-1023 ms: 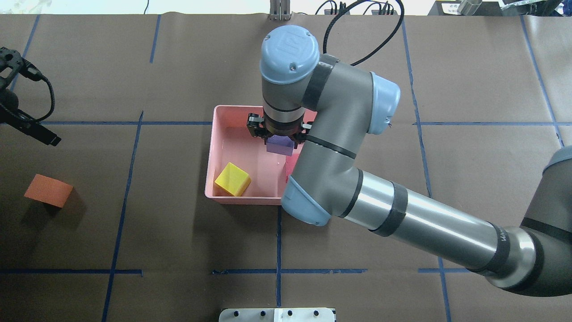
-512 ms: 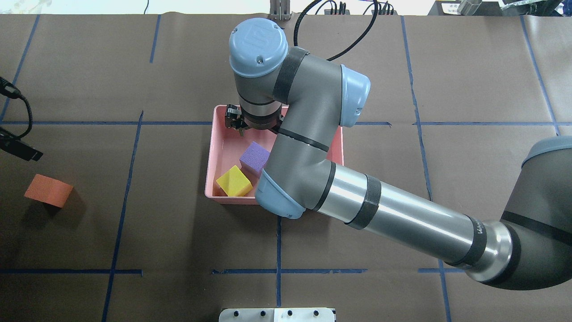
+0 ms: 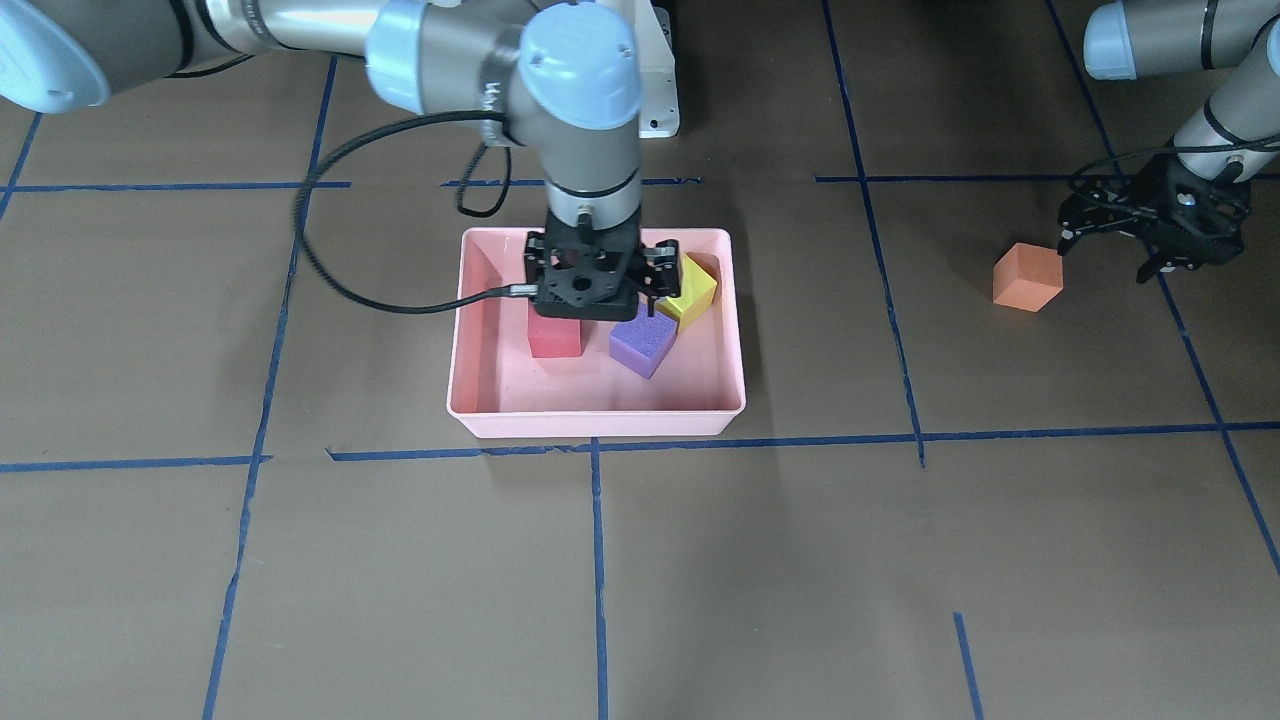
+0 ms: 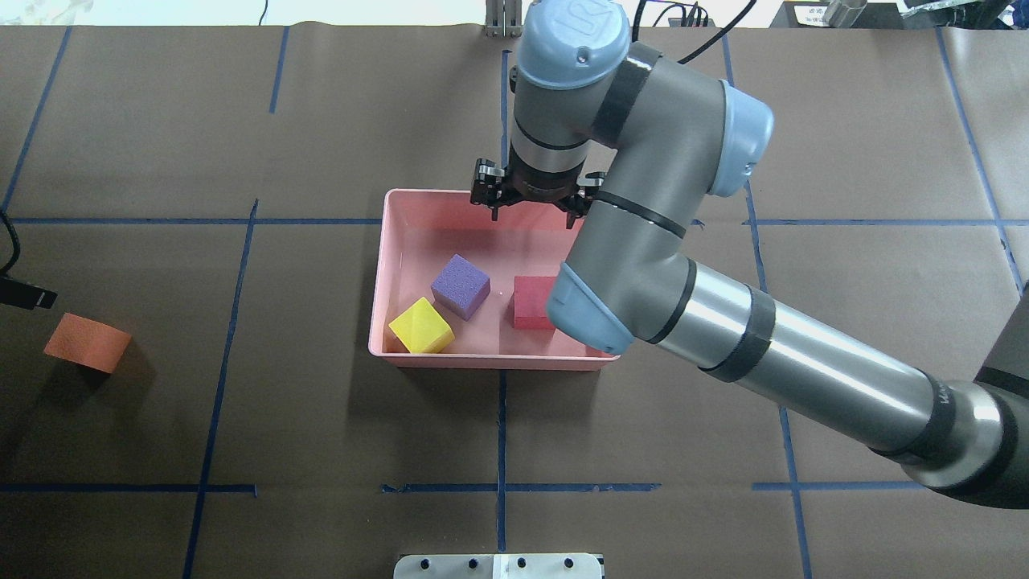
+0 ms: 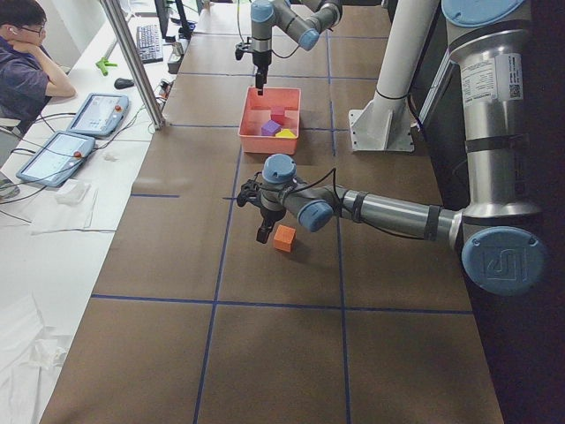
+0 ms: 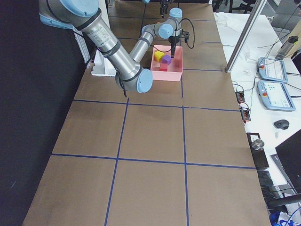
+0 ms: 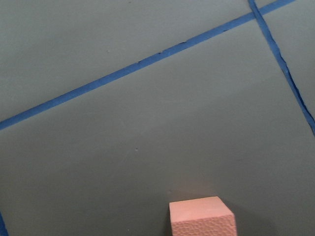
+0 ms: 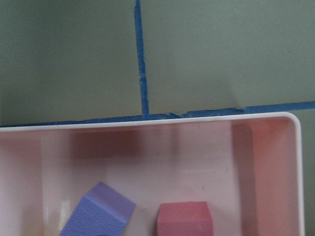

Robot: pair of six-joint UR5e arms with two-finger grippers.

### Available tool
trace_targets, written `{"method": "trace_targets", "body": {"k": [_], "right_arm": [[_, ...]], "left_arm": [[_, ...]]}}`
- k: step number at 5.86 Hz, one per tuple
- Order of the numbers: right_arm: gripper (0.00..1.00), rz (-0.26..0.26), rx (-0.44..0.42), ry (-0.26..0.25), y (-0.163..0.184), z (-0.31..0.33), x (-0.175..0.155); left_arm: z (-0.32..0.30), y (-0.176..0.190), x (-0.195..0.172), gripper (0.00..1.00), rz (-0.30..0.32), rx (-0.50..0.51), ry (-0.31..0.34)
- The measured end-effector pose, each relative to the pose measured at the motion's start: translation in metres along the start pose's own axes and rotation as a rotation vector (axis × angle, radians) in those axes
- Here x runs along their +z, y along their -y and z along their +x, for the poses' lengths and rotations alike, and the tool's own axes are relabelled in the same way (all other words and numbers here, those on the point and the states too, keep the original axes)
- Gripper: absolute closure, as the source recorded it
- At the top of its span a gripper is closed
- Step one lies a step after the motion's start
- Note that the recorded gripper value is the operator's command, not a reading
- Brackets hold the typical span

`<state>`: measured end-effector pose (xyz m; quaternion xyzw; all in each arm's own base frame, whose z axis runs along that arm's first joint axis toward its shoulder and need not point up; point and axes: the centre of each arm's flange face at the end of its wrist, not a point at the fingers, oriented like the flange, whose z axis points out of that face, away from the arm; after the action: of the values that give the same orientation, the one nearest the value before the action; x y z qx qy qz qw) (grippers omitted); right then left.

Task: Place blocks into pink bin with both arms
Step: 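Raise the right gripper out of the bin while the left gripper reaches the orange cube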

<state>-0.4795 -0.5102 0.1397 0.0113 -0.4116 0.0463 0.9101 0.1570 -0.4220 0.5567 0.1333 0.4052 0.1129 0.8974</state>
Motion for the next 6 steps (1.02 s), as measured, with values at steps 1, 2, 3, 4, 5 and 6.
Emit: {"method": "trace_targets", "body": {"k": [1,2,3,4,5,6], "right_arm": [[0.0,-0.005,-0.024,0.009,0.0,0.034,-0.007],[0.0,-0.007,-0.04,0.013,0.0,0.056,-0.012],[0.0,-0.008,-0.048,0.011,0.0,0.066,-0.012],[0.0,-0.011,-0.052,0.007,0.0,0.072,-0.01],[0.0,-0.013,-0.059,0.002,0.0,0.079,-0.008],[0.0,-0.013,-0.066,-0.002,0.0,0.084,-0.007]], "left_arm": [[0.005,-0.007,0.014,0.0,0.001,-0.045,-0.008],[0.017,-0.012,0.028,0.0,-0.008,-0.066,-0.013],[0.029,-0.02,0.043,0.0,-0.026,-0.069,-0.014],[0.035,-0.027,0.057,0.0,-0.047,-0.063,-0.008],[0.036,-0.033,0.069,0.0,-0.071,-0.058,-0.003],[0.039,-0.038,0.078,0.19,-0.09,-0.051,-0.002]]}}
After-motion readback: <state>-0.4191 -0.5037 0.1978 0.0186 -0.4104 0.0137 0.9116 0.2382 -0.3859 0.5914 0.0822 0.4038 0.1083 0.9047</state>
